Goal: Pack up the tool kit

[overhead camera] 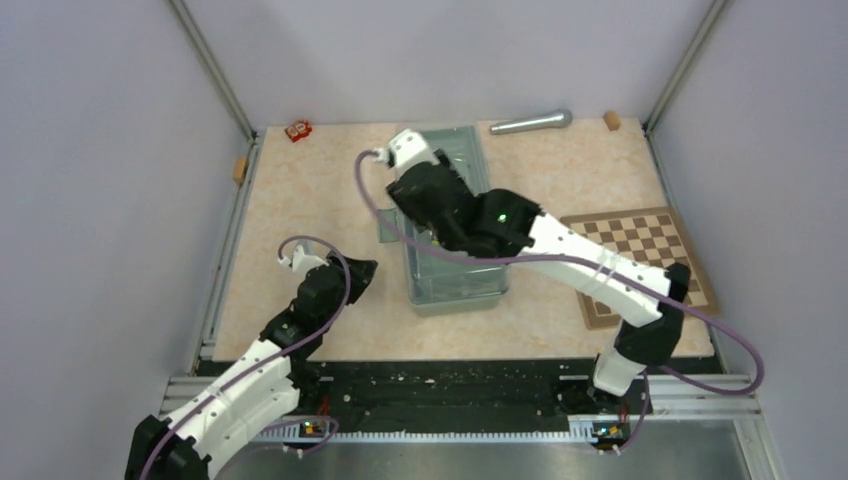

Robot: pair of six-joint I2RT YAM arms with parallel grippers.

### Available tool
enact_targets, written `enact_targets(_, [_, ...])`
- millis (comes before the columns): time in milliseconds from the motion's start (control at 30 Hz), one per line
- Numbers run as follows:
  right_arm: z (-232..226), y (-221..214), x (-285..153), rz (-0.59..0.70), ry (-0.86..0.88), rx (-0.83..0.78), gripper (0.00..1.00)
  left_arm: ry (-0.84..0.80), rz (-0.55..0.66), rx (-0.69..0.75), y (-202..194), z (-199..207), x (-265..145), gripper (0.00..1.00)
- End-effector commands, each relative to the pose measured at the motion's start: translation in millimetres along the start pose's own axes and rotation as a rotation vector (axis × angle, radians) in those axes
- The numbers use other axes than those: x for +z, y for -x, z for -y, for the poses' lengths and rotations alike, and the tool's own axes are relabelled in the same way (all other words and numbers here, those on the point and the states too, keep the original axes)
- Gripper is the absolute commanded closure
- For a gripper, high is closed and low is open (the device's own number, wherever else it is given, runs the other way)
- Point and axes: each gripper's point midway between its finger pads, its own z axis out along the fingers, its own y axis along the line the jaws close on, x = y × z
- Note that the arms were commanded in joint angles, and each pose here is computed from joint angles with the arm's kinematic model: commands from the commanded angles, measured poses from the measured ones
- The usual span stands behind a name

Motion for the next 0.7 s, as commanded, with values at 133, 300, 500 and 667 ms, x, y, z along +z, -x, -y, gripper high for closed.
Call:
enact_targets(133, [56,-4,26,0.023,0.134,0.42,0.4,-0.077,-0.05,0.031,41,31,24,0.48])
enact_targets(300, [70,-23,57,-0.016,0.162,0.489,0.4,-0.084,0.017,0.049,75,45,39,0.46])
enact_targets(500, [67,-52,87,-0.083,0.174,0.504,0.41,-0.078,-0.059,-0.082,93,32,75,0.45])
enact_targets(667, [58,-74,103,-0.123,0.2,0.513,0.45,-0.157,-0.194,-0.205,97,27,103,0.45])
